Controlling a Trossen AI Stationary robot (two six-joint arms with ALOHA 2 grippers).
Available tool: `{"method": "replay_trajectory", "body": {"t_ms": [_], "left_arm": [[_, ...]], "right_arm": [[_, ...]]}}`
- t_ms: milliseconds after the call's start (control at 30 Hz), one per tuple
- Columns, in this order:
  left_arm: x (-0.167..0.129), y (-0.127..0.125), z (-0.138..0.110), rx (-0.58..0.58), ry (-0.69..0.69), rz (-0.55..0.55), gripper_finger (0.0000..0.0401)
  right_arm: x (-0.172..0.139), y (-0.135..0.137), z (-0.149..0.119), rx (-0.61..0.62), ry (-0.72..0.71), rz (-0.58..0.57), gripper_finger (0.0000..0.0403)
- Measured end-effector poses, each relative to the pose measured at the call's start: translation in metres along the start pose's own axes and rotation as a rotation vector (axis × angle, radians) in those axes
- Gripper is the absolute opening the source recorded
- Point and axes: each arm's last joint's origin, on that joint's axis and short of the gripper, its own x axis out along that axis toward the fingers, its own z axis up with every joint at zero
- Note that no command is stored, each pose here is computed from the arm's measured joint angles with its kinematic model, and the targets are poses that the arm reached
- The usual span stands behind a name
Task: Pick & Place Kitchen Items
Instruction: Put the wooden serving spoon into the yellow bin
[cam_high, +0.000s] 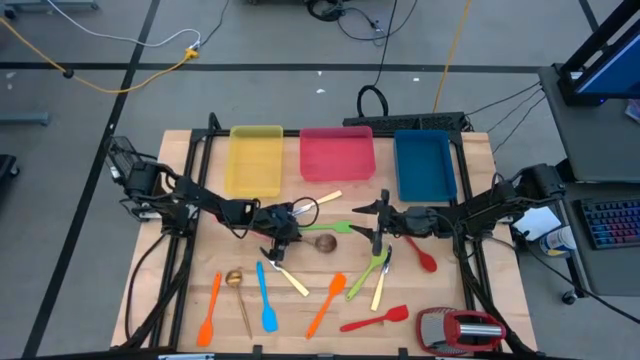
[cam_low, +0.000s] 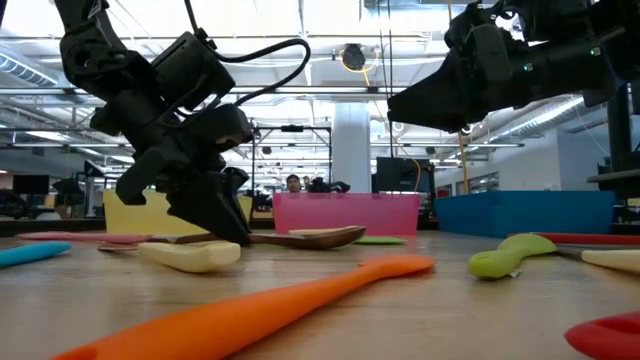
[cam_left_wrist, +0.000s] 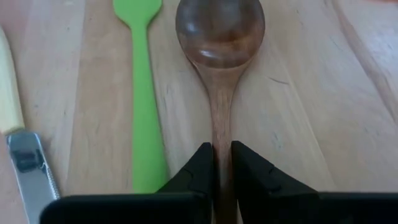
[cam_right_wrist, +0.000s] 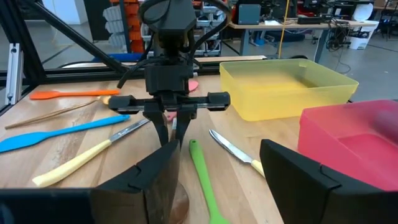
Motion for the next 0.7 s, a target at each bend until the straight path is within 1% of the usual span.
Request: {"method": "replay_trajectory", "body": {"t_ms": [167, 267, 333, 533, 600, 700], "left_arm": [[-0.003, -0.004, 0.006, -0.025, -0.05, 0.003, 0.0038], [-0.009, -0.011, 0.012, 0.009, -0.087, -0.004, 0.0038], [-0.016, -0.015, 0.02, 0.021, -0.13, 0.013, 0.0038], [-0.049, -0.018, 0.037, -0.031, -0.213, 0.128, 0.0039], [-0.062, -0.018, 0.039, -0.041, -0.217, 0.189, 0.004], [-0.084, -0.013, 0.042, -0.078, -0.239, 0.312, 0.004]], "right_arm": [[0.0, 0.0, 0.0, 0.0, 0.001, 0.0, 0.0216], [0.0, 0.0, 0.0, -0.001, 0.001, 0.0, 0.0216], [0.0, 0.0, 0.0, -0.001, 0.0, 0.0, 0.0215], [0.0, 0.0, 0.0, 0.0, 0.0, 0.0, 0.0213], [0.0, 0.0, 0.0, 0.0, 0.0, 0.0, 0.0213], [0.0, 0.0, 0.0, 0.0, 0.0, -0.001, 0.0213]]}}
